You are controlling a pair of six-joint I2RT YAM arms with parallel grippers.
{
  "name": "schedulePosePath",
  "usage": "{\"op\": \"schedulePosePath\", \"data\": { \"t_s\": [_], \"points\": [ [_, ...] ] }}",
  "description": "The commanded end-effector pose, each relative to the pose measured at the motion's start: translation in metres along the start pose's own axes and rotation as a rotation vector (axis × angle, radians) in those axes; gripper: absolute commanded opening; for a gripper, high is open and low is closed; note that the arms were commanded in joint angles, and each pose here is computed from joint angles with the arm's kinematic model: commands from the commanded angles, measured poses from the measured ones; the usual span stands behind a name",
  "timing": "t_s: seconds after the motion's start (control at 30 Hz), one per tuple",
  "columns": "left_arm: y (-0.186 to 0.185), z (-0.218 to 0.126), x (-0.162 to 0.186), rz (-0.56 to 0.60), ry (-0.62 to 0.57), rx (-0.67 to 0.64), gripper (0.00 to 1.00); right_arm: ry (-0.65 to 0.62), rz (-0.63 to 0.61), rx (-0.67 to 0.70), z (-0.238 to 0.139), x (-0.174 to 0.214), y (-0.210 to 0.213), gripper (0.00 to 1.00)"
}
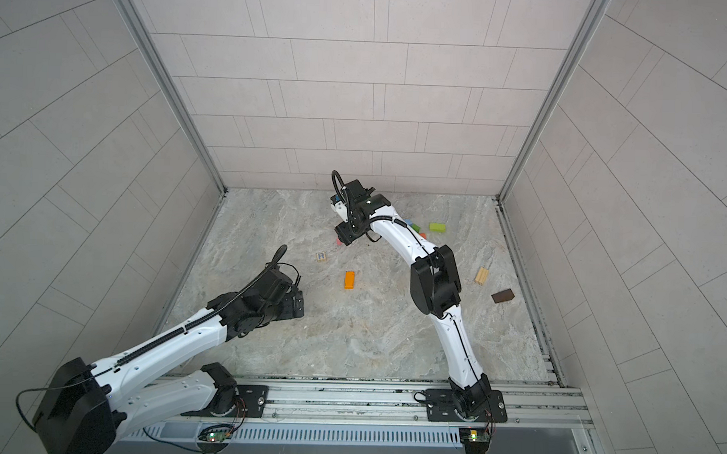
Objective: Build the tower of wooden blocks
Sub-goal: 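Withdraw the left arm while the right gripper reaches to the small pink block, then close the right gripper on the small pink block and lift it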
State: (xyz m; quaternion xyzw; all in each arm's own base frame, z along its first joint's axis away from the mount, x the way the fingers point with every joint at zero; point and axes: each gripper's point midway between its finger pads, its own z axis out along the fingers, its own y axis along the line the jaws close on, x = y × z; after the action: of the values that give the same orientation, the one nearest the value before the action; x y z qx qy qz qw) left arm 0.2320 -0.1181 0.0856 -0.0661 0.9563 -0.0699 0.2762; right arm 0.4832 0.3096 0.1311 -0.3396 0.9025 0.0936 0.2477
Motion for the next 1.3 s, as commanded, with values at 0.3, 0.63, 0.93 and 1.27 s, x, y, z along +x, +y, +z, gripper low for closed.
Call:
{"op": "schedulePosePath", "data": {
  "t_s": [0.3,0.63,0.93,1.27],
  "points": [
    [0.000,0.002,-0.007,-0.015,-0.074,0.034,1.00,0.075,-0.019,-0.077,0.041,0.005,0.012,0.73],
    [-0.001,0.012,-0.001,-0.004,-0.053,0.036,1.00,0.056,-0.020,-0.093,0.066,0.001,0.011,0.75],
    [0.000,0.015,0.000,-0.005,-0.050,0.026,1.00,0.019,0.027,-0.092,0.083,-0.007,0.005,0.74],
    [0.000,0.014,-0.003,-0.005,-0.065,0.025,1.00,-0.016,0.042,-0.106,0.087,-0.015,0.002,0.70]
  ]
}}
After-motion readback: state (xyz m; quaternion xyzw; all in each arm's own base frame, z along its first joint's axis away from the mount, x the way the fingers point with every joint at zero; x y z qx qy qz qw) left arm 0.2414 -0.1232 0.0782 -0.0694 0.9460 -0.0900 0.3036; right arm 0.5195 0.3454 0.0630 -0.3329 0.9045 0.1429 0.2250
